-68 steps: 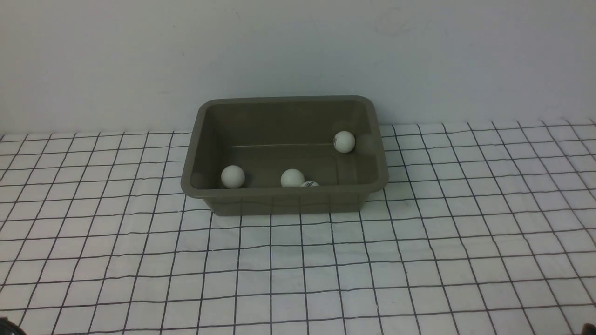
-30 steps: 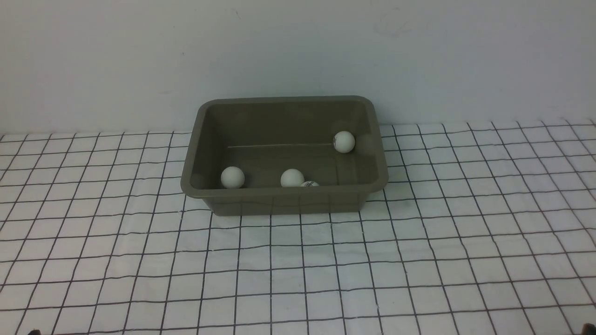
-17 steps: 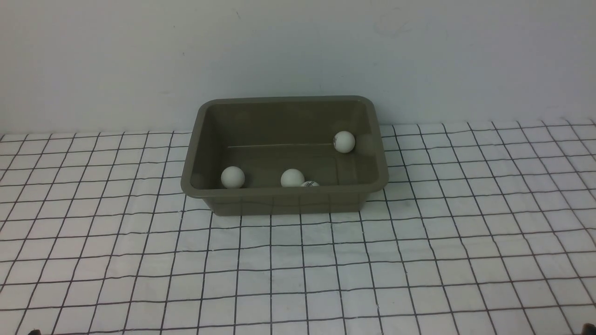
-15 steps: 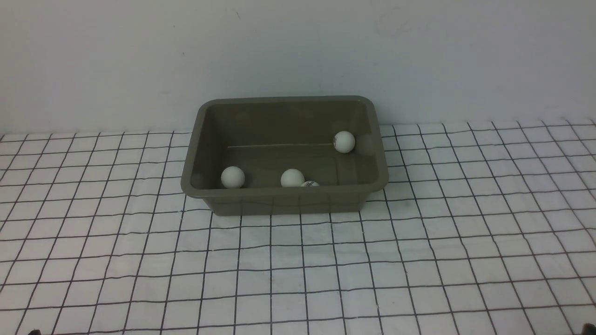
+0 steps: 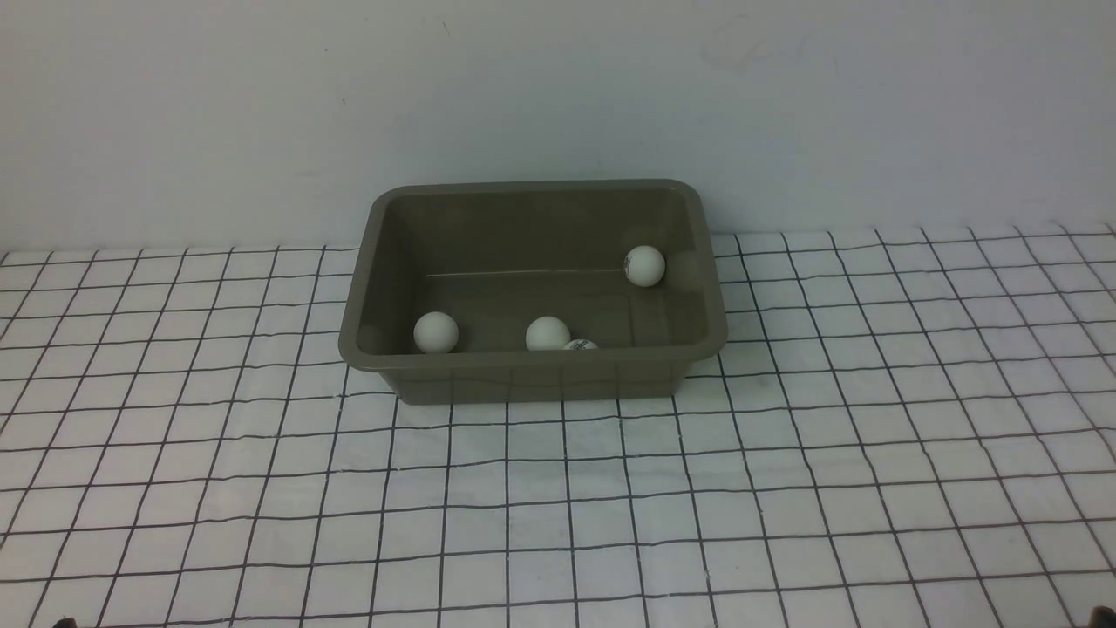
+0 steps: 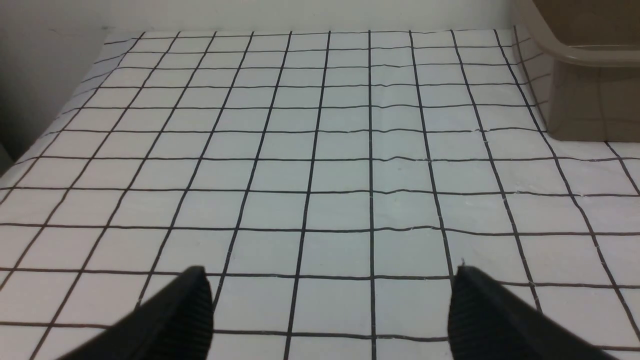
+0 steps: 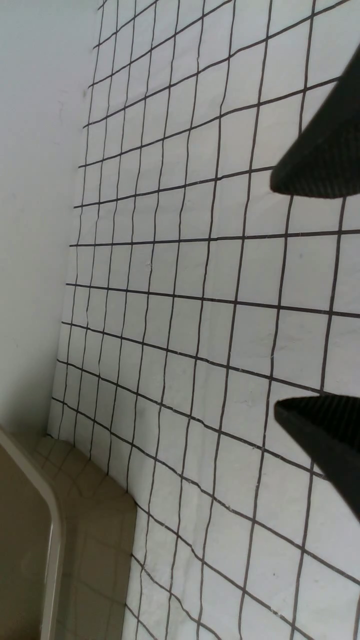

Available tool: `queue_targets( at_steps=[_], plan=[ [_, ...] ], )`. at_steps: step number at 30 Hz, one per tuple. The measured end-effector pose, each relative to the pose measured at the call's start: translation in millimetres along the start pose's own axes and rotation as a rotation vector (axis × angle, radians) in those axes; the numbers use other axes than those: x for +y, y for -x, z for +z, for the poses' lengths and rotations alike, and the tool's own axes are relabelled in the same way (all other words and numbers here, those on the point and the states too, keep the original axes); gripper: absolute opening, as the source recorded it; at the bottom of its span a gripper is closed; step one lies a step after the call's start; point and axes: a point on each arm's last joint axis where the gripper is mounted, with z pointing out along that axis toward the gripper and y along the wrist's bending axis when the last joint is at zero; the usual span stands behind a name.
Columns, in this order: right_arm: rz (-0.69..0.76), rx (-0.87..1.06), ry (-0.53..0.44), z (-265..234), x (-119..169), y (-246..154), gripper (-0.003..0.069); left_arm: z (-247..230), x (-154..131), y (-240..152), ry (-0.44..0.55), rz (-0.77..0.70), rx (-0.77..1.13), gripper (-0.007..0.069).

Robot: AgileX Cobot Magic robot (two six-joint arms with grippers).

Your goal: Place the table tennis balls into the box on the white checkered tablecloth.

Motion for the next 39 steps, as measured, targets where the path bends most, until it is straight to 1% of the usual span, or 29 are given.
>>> queue_targets(
  at_steps=[11,16,26,28,33,36,39],
  plan=[
    [0.002,-0.006,-0.003,0,0,0,0.0483,0,0,0,0.000,-0.001,0.000,0.0573],
    [0.037,-0.035,-0.011,1,-1,1,0.0483,0,0,0,0.000,-0.001,0.000,0.0573],
    [0.041,-0.034,-0.014,1,-1,1,0.0483,0,0,0,0.000,-0.001,0.000,0.0573],
    [0.042,-0.029,-0.035,1,-3,0,0.0483,0,0,0,0.000,-0.001,0.000,0.0573],
    [0.142,-0.033,-0.122,0,-11,0,0.0483,0,0,0,0.000,-0.001,0.000,0.0573],
    [0.149,-0.035,-0.141,0,-13,0,0.0483,0,0,0,0.000,-0.001,0.000,0.0573],
    [0.135,-0.035,-0.140,0,-13,0,0.0483,0,0,0,0.000,-0.001,0.000,0.0573]
  ],
)
